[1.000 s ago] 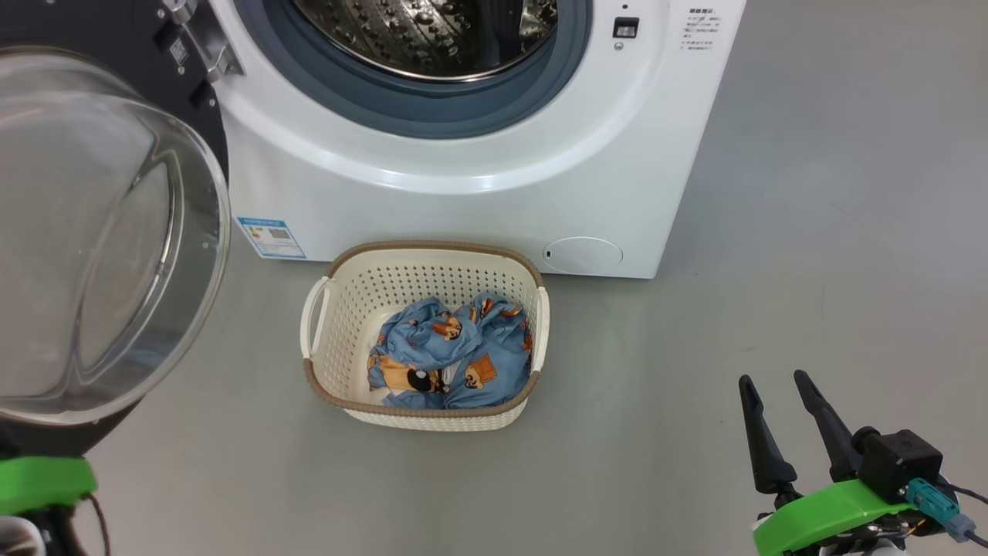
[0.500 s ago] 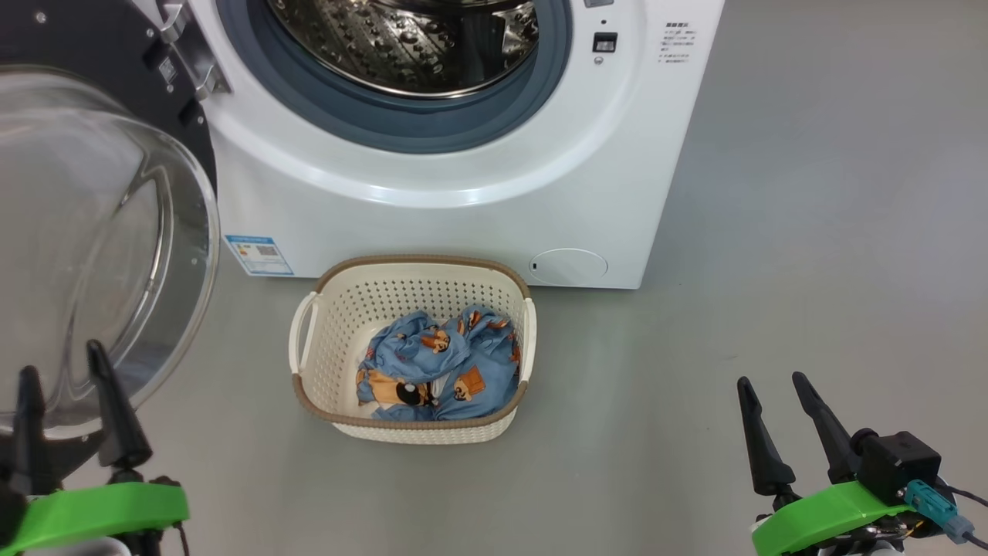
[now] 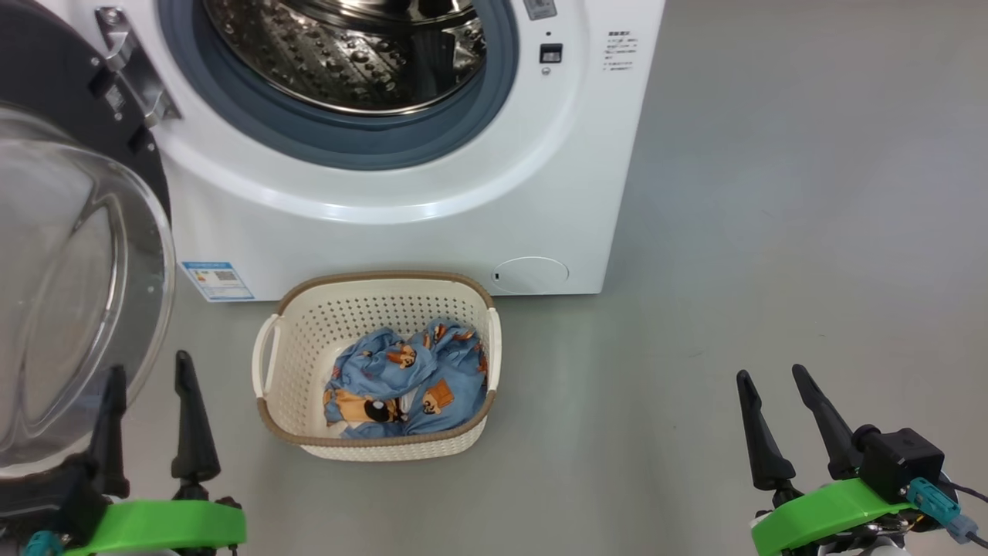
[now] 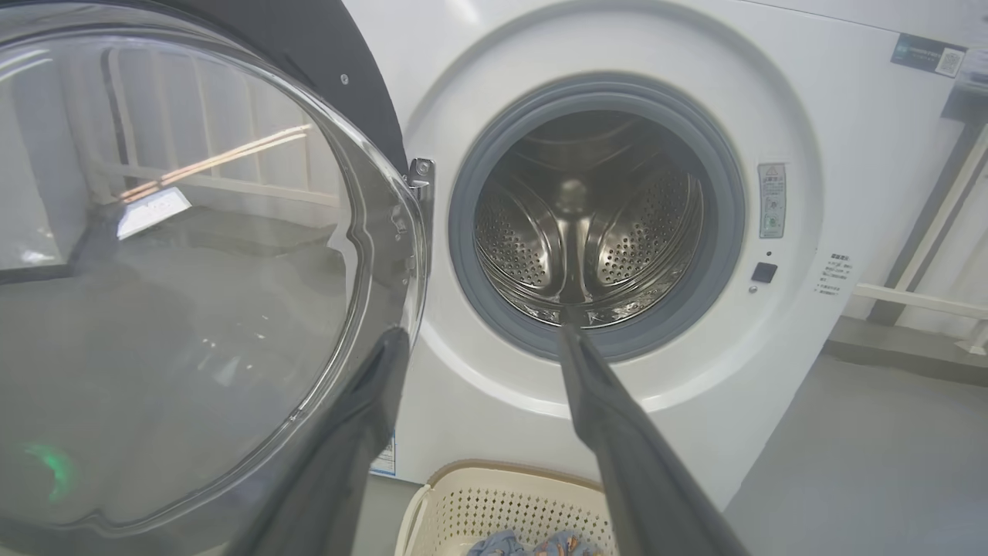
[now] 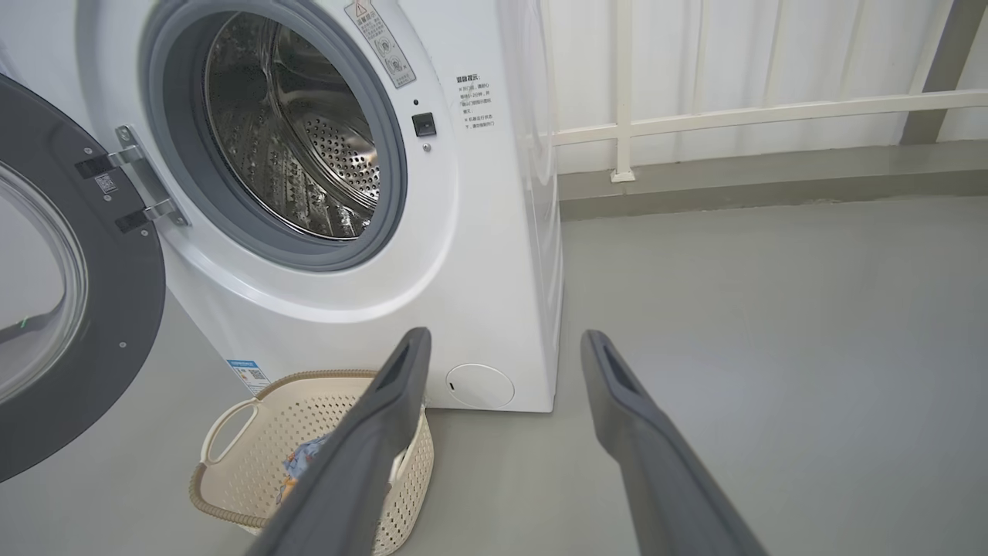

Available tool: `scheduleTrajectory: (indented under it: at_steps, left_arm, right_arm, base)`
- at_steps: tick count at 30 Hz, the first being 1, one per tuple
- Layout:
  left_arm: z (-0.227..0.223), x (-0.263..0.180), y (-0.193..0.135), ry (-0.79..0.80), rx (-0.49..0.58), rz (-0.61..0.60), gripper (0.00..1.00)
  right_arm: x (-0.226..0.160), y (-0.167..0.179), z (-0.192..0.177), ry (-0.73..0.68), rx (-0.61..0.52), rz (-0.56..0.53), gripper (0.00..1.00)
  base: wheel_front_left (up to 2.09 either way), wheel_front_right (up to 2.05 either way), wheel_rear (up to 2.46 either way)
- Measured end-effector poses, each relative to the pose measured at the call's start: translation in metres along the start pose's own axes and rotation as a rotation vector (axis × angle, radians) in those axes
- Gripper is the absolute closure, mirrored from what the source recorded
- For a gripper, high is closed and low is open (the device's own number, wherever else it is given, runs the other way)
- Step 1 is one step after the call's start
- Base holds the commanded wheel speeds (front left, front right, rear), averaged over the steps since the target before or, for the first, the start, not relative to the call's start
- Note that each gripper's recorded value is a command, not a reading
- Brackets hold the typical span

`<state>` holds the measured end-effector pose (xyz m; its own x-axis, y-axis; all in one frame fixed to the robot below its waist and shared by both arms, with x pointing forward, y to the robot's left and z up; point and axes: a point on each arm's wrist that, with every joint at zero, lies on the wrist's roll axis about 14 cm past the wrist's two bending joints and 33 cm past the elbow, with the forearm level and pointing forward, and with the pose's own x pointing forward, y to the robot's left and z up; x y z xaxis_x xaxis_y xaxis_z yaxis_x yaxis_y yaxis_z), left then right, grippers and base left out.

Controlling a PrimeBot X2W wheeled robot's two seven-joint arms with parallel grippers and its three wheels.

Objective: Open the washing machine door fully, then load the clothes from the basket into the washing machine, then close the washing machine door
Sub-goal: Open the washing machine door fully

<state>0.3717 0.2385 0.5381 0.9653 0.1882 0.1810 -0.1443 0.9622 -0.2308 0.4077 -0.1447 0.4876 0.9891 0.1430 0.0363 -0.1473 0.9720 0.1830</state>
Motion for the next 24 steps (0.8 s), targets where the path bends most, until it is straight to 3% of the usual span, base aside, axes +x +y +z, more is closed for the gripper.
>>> scheduleTrajectory:
  at_steps: [9,24]
  left_arm:
    - [-0.029,-0.010,-0.034,0.093,0.026,-0.139,0.00]
    - [-0.035,-0.035,-0.047,0.127,0.076,-0.208,0.00]
  right_arm:
    - [-0.008,-0.009,0.016,-0.043,-0.015,-0.027,0.00]
    - [-0.033,-0.013,0.033,-0.088,-0.043,-0.047,0.00]
  base:
    - [0.00,0.00,0.00]
    - [0.00,0.00,0.00]
